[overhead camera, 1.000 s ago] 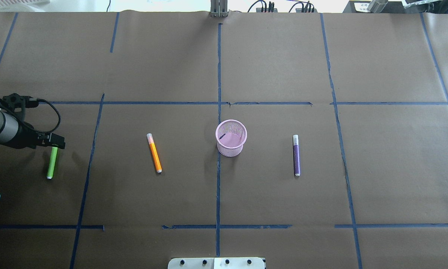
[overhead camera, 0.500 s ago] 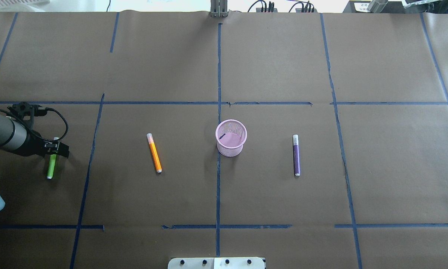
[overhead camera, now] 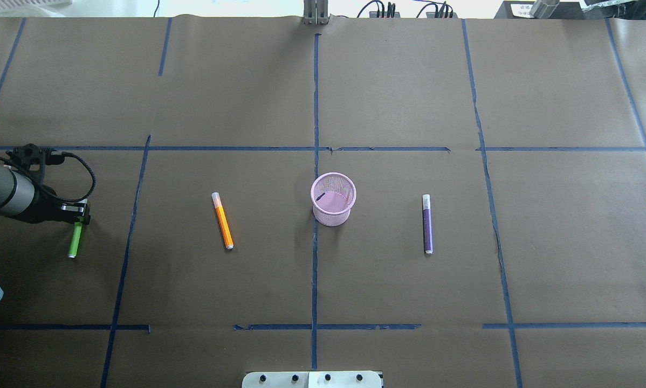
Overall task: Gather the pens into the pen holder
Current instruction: 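Lower the left gripper onto the green marker and grasp it, then carry the green marker with the left gripper and drop it into the pink cup, then raise the left gripper away from the cup while the right gripper grasps the yellow highlighter, then carry the yellow highlighter with the right gripper and drop it into the pink cup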
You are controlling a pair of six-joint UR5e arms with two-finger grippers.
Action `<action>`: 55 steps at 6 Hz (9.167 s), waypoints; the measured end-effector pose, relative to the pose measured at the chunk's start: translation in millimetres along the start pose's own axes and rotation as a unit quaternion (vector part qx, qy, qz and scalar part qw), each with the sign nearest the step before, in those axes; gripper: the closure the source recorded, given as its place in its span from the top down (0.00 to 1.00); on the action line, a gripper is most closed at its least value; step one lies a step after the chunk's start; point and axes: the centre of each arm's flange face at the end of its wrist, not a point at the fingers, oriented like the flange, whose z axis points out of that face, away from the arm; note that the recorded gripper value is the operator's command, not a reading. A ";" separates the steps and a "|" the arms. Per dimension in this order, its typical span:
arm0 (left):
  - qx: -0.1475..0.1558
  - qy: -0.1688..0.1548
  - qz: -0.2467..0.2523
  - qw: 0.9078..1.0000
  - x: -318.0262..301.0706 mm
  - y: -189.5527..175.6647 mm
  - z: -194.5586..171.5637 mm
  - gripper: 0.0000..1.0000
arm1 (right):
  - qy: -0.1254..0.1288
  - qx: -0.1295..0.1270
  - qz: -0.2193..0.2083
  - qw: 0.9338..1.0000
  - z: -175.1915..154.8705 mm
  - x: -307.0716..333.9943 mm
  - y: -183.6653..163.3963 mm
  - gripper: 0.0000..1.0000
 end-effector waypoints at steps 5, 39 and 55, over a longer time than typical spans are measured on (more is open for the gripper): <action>0.058 0.023 0.013 0.998 26.1 -16.9 -47.3 0.00 | 0.000 0.000 0.000 1.000 0.2 0.2 0.4 1.00; 0.022 -0.003 0.188 0.982 302.1 -52.4 -196.1 1.00 | 0.021 0.007 0.049 0.999 158.1 63.6 -38.6 0.61; 0.010 -0.020 0.173 0.985 288.1 -54.7 -186.7 1.00 | -0.085 0.200 -0.003 0.976 -36.0 -172.3 -155.1 0.00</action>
